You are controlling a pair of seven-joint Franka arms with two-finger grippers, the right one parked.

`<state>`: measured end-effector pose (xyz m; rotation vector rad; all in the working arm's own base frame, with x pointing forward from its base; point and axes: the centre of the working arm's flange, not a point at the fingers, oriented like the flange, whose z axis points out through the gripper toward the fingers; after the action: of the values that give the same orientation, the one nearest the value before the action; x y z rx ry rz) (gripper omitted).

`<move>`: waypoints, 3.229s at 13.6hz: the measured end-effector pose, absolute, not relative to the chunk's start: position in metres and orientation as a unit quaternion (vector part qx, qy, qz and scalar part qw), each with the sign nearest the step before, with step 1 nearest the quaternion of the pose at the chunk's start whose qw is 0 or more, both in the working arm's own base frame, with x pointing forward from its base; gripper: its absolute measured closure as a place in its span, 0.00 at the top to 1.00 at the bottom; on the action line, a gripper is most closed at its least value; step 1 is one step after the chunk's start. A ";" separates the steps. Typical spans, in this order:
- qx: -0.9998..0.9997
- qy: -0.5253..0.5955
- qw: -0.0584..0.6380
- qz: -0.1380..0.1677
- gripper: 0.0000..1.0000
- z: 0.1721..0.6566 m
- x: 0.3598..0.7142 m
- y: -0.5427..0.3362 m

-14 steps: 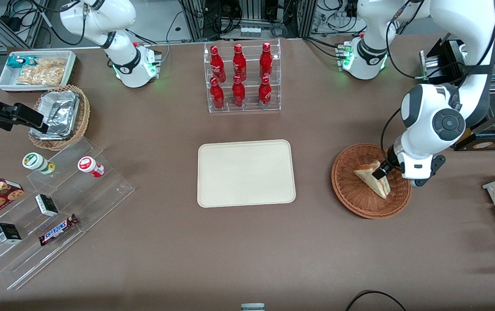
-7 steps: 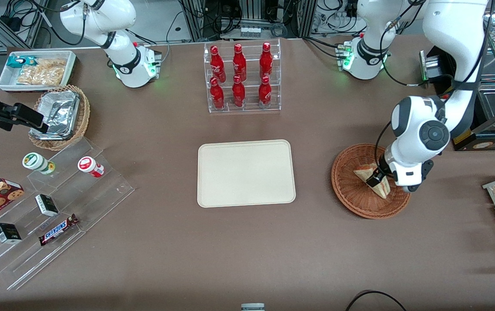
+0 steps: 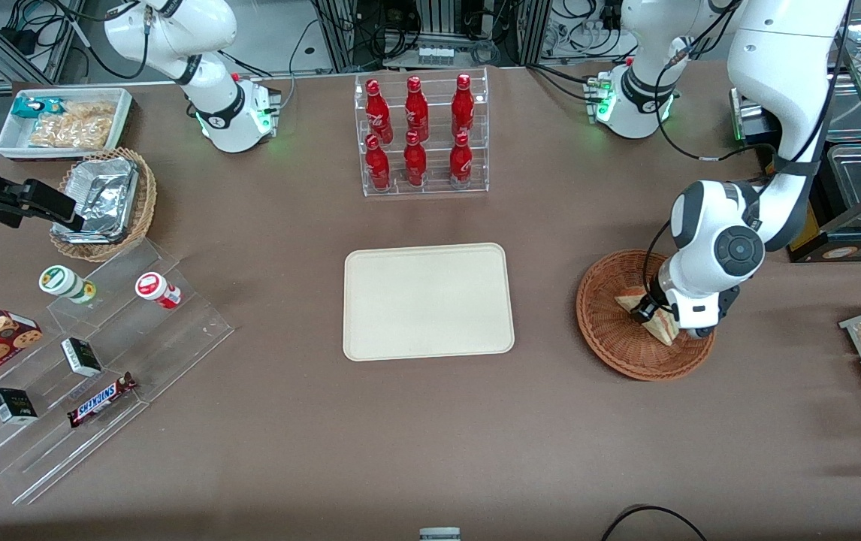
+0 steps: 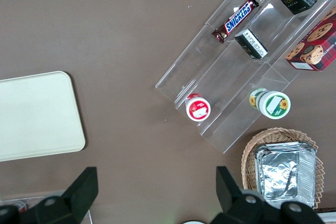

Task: Place sandwich from basket to tray
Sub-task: 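Lower the left gripper and close it on the sandwich's wrapped end, then lift the sandwich and carry it with the left gripper to the tray, then lower the sandwich onto the cream tray and open the left gripper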

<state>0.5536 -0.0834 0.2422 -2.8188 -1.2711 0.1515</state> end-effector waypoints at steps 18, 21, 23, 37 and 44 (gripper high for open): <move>-0.992 -0.108 0.015 0.071 0.16 0.321 0.559 -0.343; -0.993 -0.094 0.003 0.067 0.16 0.307 0.547 -0.417; -0.993 -0.093 -0.007 0.072 0.16 0.296 0.536 -0.456; -0.990 -0.114 0.022 0.078 0.42 0.237 0.521 -0.523; -0.991 -0.124 0.018 0.052 1.00 0.316 0.537 -0.513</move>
<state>0.5370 -0.5133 0.3158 -3.0776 -0.3849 0.1612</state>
